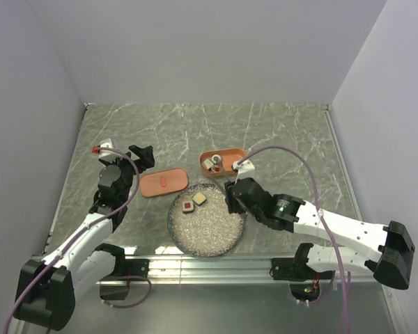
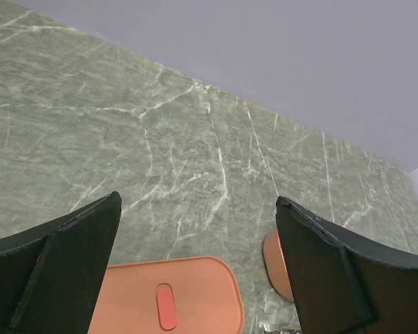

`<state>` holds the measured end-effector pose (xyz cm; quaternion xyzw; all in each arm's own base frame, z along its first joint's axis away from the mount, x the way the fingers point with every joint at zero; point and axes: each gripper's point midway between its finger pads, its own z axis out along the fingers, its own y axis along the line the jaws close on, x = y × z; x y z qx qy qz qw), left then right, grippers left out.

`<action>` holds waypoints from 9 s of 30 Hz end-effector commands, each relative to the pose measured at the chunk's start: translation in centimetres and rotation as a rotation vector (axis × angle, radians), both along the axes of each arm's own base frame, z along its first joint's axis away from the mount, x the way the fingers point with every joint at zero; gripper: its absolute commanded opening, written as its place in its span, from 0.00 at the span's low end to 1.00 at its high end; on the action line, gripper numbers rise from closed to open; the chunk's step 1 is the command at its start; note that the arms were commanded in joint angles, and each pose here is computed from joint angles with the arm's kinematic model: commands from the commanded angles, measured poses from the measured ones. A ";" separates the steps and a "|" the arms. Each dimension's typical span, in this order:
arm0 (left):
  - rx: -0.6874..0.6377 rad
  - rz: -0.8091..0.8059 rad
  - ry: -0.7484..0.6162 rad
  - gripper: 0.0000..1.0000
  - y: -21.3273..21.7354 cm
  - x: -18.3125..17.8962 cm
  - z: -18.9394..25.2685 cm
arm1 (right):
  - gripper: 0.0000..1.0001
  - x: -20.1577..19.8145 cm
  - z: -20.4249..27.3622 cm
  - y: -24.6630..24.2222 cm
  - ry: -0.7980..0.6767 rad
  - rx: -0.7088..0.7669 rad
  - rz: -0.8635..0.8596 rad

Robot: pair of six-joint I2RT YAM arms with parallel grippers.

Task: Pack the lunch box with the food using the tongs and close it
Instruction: Pick up the food using the clamp, then place the food into the lunch box, then pick up the food using the clamp, then place the food into the lunch box

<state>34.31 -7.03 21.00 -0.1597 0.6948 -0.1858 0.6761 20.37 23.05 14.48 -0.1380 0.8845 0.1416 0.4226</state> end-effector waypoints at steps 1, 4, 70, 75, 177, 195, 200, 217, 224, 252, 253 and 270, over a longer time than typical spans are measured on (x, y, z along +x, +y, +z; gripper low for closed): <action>-0.031 0.015 -0.043 1.00 0.2 0.4 1.5 | 0.51 -1.6 0.3 0.0 -0.012 0.001 -0.020; -0.030 0.013 -0.040 0.99 0.2 0.4 1.4 | 0.51 -3.7 -0.2 0.7 0.003 0.003 0.011; -0.038 0.004 -0.048 0.99 0.0 0.0 1.7 | 0.26 -6.5 -5.3 3.2 0.080 -0.079 0.102; -0.037 0.008 -0.048 0.99 0.2 0.1 1.7 | 0.26 -3.7 -2.5 2.8 0.014 -0.045 0.066; -0.027 0.004 -0.022 0.99 -0.1 0.7 0.9 | 0.50 -2.2 0.0 0.8 -0.013 0.048 0.010; -0.033 -0.004 -0.035 0.99 -0.1 0.4 1.3 | 0.51 -10.6 -3.3 4.5 0.111 0.115 0.141; -0.041 0.008 -0.045 0.99 0.2 0.1 1.5 | 0.52 -11.2 -3.7 5.6 0.118 0.106 0.160; -0.047 0.004 -0.054 0.99 0.3 -0.2 1.8 | 0.52 -11.1 -3.8 8.1 0.106 0.028 0.196; -0.047 0.004 -0.055 0.99 0.3 -0.2 1.8 | 0.48 -11.1 -4.3 8.6 0.110 -0.010 0.208; -0.049 0.007 -0.061 0.99 0.5 -0.4 2.0 | 0.25 -6.9 -2.1 7.6 0.024 -0.099 0.134; -0.049 0.007 -0.061 0.99 0.5 -0.3 1.9 | 0.25 -5.9 -1.6 7.5 0.013 -0.086 0.123; -0.037 0.035 -0.031 0.99 0.8 0.6 1.0 | 0.25 5.0 5.3 3.3 -0.140 0.024 0.023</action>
